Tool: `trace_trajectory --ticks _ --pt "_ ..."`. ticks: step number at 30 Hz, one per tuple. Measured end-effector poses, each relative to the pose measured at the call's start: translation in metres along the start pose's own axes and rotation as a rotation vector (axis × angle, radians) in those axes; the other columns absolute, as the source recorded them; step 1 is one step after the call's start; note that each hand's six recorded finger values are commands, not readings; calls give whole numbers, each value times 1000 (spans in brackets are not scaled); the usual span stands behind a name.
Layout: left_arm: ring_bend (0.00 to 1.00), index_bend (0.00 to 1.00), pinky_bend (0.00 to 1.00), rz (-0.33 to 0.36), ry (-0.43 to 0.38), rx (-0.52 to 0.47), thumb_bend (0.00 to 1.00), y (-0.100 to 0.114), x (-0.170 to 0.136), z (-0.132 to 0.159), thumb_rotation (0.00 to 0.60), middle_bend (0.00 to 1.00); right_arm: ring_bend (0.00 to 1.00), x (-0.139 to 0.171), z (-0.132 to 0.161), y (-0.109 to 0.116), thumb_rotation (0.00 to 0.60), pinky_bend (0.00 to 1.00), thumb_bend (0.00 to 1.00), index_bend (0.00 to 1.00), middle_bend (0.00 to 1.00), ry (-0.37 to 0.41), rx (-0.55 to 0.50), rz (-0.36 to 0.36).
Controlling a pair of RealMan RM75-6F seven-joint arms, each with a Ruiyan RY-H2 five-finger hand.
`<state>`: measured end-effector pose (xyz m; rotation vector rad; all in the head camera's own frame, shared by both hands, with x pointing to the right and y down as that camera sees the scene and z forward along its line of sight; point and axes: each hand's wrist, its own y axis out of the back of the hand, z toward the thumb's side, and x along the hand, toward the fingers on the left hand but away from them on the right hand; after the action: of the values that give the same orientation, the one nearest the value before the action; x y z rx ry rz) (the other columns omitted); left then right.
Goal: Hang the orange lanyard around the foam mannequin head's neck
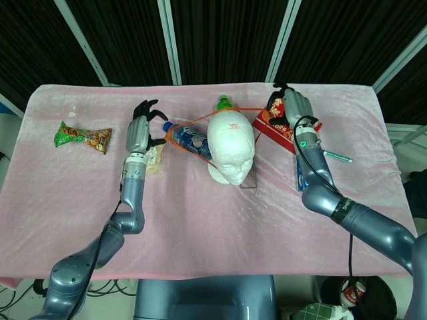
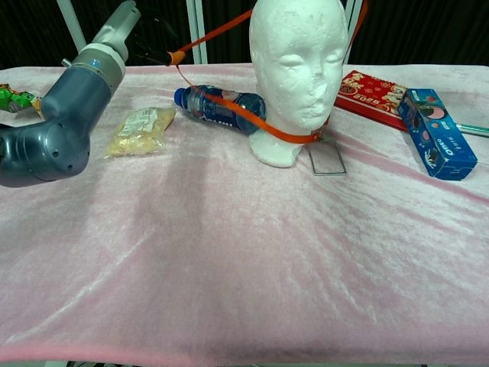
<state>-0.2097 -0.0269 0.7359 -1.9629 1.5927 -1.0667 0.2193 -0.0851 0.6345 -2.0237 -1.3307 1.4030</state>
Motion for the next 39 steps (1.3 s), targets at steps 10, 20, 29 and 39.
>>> trace_trajectory --ticks 10,20,29,39 --pt "0 270 0 -26 2 -41 46 -2 4 7 600 26 115 1 3 -11 600 161 117 196 73 16 6 77" --pt "0 269 0 9 -28 -21 100 12 0 13 600 33 117 9 -4 2 600 161 127 196 83 0 -40 68" --pt "0 267 0 45 -147 104 129 47 -25 15 600 38 167 52 -52 41 600 163 287 196 122 -48 32 -2" --pt "0 267 0 9 -161 155 168 101 -92 8 600 45 359 127 -139 67 600 284 486 196 309 -190 260 -53"
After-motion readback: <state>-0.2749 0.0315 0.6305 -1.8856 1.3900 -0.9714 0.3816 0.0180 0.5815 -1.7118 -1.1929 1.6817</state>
